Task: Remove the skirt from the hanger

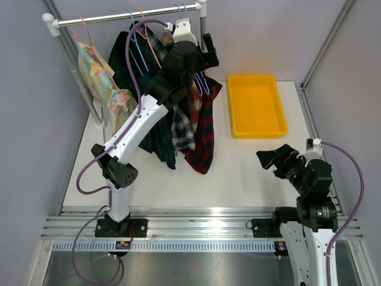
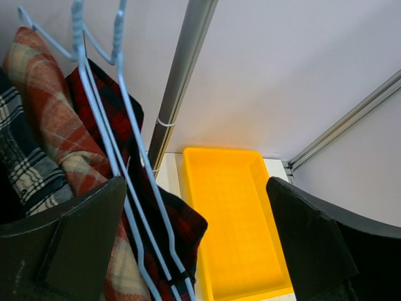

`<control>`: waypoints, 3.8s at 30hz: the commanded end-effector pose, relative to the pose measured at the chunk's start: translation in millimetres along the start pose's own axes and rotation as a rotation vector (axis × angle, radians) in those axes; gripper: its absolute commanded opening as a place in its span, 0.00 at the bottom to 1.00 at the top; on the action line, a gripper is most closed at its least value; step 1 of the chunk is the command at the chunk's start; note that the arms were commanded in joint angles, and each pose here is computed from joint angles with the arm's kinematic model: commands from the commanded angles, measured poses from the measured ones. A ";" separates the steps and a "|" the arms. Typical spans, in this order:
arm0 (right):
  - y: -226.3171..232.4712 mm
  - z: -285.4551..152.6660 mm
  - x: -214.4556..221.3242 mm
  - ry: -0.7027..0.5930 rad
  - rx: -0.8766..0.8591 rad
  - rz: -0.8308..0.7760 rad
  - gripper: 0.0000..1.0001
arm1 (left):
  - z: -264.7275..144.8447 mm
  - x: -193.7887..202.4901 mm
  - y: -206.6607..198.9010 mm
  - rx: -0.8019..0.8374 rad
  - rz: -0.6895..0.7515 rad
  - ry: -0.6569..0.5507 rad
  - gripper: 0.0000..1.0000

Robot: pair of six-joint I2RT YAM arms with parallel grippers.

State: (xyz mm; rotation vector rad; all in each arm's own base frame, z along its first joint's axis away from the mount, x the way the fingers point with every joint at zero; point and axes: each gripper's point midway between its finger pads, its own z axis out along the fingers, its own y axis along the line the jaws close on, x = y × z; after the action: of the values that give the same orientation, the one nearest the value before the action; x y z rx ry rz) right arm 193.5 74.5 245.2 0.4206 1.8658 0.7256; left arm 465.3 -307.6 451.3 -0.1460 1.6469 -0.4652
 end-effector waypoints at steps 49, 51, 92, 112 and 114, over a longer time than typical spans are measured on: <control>4.0 2.6 -3.2 -0.010 -0.024 -0.023 0.99 | 61.7 -18.5 36.8 0.011 -0.123 -0.052 0.00; 4.1 2.5 -4.3 -0.013 -0.022 -0.025 0.99 | 51.9 -32.3 35.1 0.013 -0.117 -0.075 0.00; 28.6 -9.2 -31.7 -0.051 -0.053 -0.090 0.99 | 53.4 38.0 26.6 0.097 -0.028 0.150 0.14; 26.9 -8.9 -29.1 -0.052 -0.057 -0.095 1.00 | 46.4 17.2 26.7 0.092 0.026 0.103 0.26; 26.3 -8.3 -28.6 -0.051 -0.056 -0.095 0.99 | 44.3 16.1 24.7 0.090 0.035 0.097 0.04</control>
State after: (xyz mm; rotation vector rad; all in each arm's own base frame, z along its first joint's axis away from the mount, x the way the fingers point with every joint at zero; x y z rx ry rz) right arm 197.5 73.1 275.1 0.3517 1.8316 0.6941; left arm 515.5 -303.8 389.8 -0.0325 1.8018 -0.5206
